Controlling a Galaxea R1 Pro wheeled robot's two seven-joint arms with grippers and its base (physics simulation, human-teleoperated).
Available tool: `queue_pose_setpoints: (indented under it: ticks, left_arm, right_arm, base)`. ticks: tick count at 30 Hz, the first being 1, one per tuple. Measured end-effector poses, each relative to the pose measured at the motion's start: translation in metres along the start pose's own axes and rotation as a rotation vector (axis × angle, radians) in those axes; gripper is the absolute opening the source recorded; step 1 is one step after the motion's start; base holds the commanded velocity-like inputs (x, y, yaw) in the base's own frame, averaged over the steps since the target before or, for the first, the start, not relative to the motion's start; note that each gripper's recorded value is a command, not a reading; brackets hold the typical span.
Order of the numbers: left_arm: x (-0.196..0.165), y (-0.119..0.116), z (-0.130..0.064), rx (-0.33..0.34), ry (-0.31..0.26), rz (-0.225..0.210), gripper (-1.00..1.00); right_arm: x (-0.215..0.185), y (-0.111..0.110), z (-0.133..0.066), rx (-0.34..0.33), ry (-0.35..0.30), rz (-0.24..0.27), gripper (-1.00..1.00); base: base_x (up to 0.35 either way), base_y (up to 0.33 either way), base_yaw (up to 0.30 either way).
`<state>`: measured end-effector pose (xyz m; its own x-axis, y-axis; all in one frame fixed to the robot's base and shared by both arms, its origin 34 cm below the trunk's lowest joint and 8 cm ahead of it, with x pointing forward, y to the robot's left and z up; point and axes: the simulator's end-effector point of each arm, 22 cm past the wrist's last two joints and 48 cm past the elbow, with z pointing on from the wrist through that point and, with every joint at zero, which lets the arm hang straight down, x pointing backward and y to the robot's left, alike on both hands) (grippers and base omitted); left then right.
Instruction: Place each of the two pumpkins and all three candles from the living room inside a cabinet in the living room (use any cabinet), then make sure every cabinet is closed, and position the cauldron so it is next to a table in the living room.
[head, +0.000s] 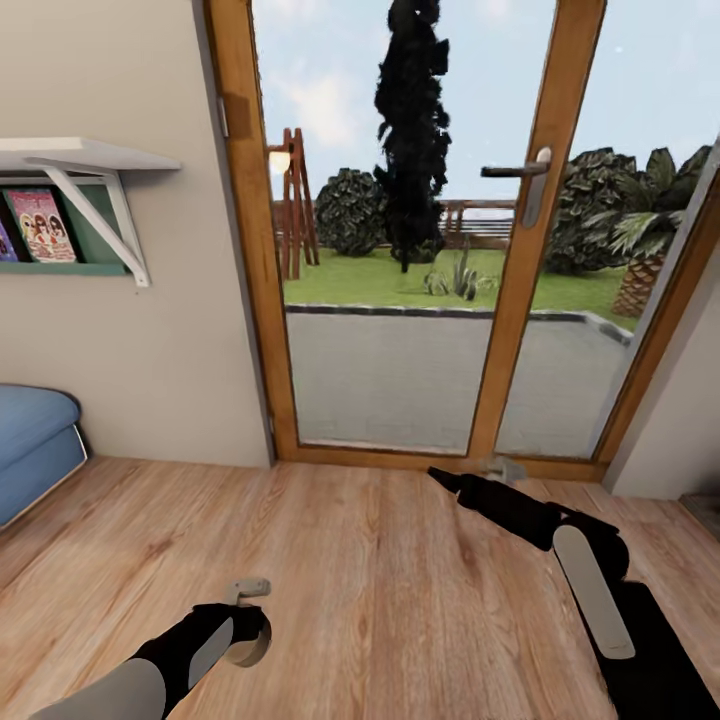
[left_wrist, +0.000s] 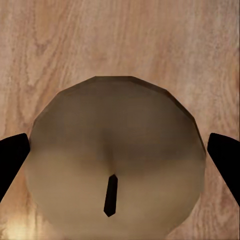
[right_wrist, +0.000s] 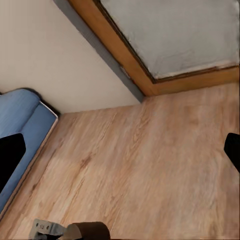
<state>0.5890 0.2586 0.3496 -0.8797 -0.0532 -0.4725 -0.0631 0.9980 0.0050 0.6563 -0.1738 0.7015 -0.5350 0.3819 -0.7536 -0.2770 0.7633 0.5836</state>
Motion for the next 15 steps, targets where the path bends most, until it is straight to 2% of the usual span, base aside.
queue_pose_setpoints:
  ticks: [3, 4, 5, 7, 8, 9, 11, 12, 13, 15]
  left_arm:
    - [-0.006, 0.000, -0.006, 0.000, -0.003, 0.000, -1.00]
    - [-0.007, 0.000, -0.008, 0.000, -0.003, 0.000, -1.00]
    - [-0.009, 0.000, -0.010, 0.000, -0.004, 0.000, -1.00]
    - [-0.013, -0.001, -0.014, 0.001, -0.006, -0.001, -1.00]
    - [-0.015, -0.001, -0.016, 0.001, -0.007, 0.000, -1.00]
    - [-0.017, -0.001, -0.018, 0.001, -0.007, 0.000, -1.00]
    - [-0.020, 0.000, -0.021, 0.001, -0.009, -0.001, -1.00]
    - [-0.022, 0.000, -0.023, 0.000, -0.009, 0.000, -1.00]
    - [-0.023, 0.000, -0.025, 0.000, -0.009, 0.001, -1.00]
    - [-0.026, 0.000, -0.028, 0.001, -0.009, 0.001, -1.00]
  right_arm:
    - [-0.027, -0.043, -0.022, 0.115, -0.041, 0.034, 1.00]
    - [-0.034, -0.064, -0.031, 0.188, -0.053, 0.043, 1.00]
    - [-0.038, -0.074, -0.035, 0.231, -0.058, 0.047, 1.00]
    - [-0.042, -0.120, -0.055, 0.452, -0.056, 0.054, 1.00]
    - [-0.041, -0.131, -0.061, 0.516, -0.051, 0.055, 1.00]
    - [-0.037, -0.147, -0.072, 0.637, -0.033, 0.046, 1.00]
    - [-0.030, -0.165, -0.089, 0.841, 0.007, 0.001, 1.00]
    - [-0.027, -0.169, -0.097, 0.919, 0.023, -0.021, 1.00]
    - [-0.024, -0.172, -0.102, 0.974, 0.041, -0.035, 1.00]
    - [-0.017, -0.178, -0.106, 1.031, 0.077, -0.047, 1.00]
  base:
    - [0.000, 0.000, -0.262]
    - [0.000, 0.000, -0.262]
    - [0.000, 0.000, -0.262]
    - [0.000, 0.000, -0.262]
    - [0.000, 0.000, -0.246]
    - [0.000, 0.000, -0.198]
    - [0.000, 0.000, -0.115]
    - [0.000, 0.000, -0.058]
    - [0.000, 0.000, -0.046]
    - [0.000, 0.000, -0.027]
